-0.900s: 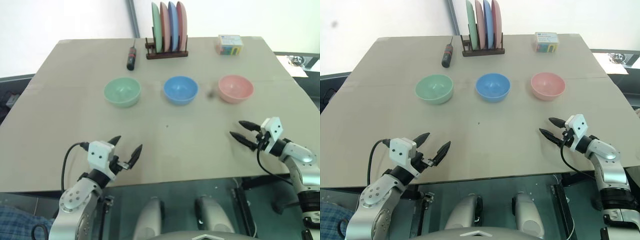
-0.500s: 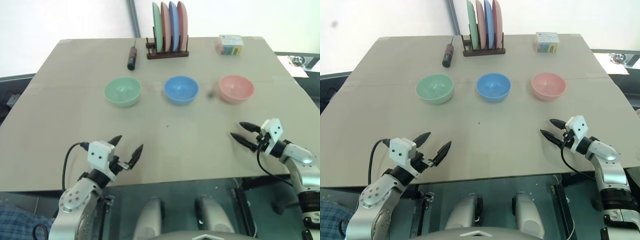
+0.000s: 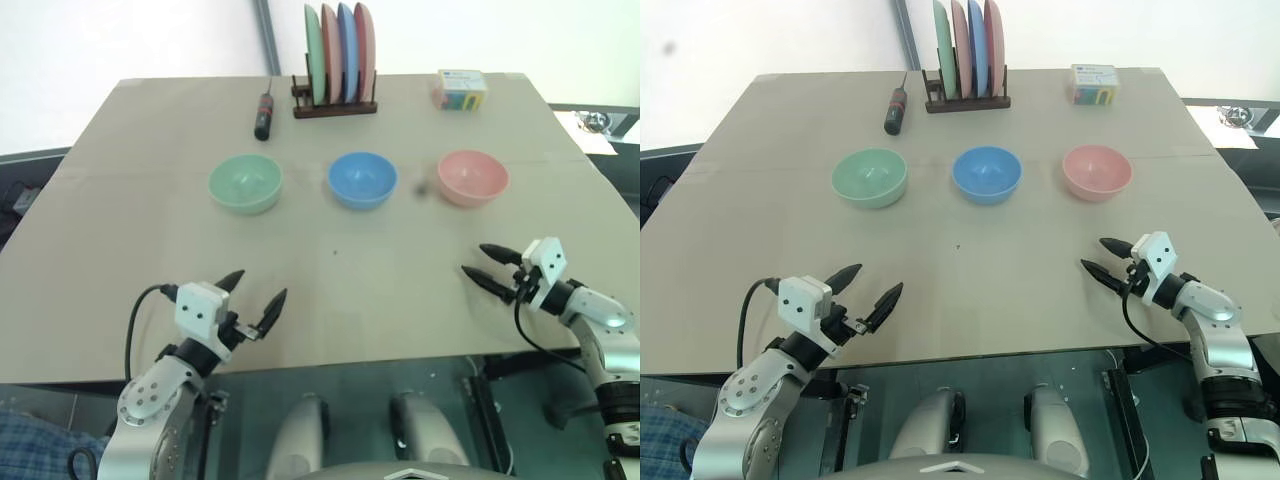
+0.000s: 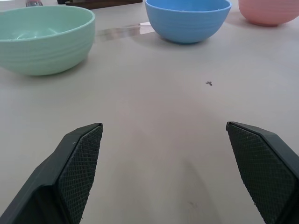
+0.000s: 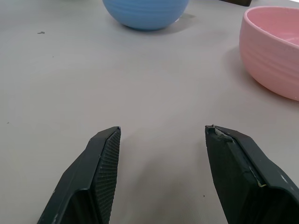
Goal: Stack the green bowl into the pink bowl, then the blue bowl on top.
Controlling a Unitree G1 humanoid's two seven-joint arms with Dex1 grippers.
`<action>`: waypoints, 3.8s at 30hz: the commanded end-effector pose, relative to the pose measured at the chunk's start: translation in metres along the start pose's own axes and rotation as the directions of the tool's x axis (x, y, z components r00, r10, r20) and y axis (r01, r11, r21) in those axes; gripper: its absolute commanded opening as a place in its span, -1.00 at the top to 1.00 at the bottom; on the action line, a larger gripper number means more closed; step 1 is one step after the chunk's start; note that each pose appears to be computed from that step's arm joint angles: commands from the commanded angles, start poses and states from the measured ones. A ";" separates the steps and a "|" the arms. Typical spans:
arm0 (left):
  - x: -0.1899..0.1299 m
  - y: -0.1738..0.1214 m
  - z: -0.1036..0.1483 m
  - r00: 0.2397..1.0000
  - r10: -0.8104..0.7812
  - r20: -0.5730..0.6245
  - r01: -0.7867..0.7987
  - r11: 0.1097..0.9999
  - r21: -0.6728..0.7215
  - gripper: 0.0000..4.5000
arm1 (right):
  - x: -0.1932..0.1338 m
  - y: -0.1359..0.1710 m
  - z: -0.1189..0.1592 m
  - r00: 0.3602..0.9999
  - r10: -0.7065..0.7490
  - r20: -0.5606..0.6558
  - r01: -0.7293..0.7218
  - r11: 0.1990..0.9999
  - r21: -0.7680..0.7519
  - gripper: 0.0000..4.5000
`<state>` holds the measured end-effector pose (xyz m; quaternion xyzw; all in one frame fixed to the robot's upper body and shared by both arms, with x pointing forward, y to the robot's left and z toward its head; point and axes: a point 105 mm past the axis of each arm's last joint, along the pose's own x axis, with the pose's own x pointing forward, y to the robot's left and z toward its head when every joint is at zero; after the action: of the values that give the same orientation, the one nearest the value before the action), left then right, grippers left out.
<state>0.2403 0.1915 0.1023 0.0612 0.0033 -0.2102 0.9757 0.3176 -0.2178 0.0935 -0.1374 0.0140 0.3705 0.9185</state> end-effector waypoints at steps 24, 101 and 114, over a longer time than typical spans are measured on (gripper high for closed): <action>0.019 -0.043 0.073 0.909 -0.270 0.319 0.295 0.955 -0.031 -1.00 | 0.089 -0.091 0.116 0.976 -0.011 -0.218 -0.097 0.873 -0.478 -0.33; 0.024 -0.026 0.060 0.930 -0.261 0.257 0.268 0.963 0.007 -1.00 | 0.042 0.072 0.148 0.783 0.574 -0.239 -0.619 0.679 -0.394 -0.99; 0.062 0.057 0.081 0.998 -0.051 0.031 0.042 0.966 0.256 -1.00 | 0.014 0.035 0.172 0.875 0.462 0.145 -0.457 0.887 -0.072 -0.99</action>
<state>0.3137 0.2003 0.1795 0.1558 -0.0406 -0.2437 0.9564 0.2954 -0.1346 0.2374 -0.1155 -0.0095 0.5924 0.7972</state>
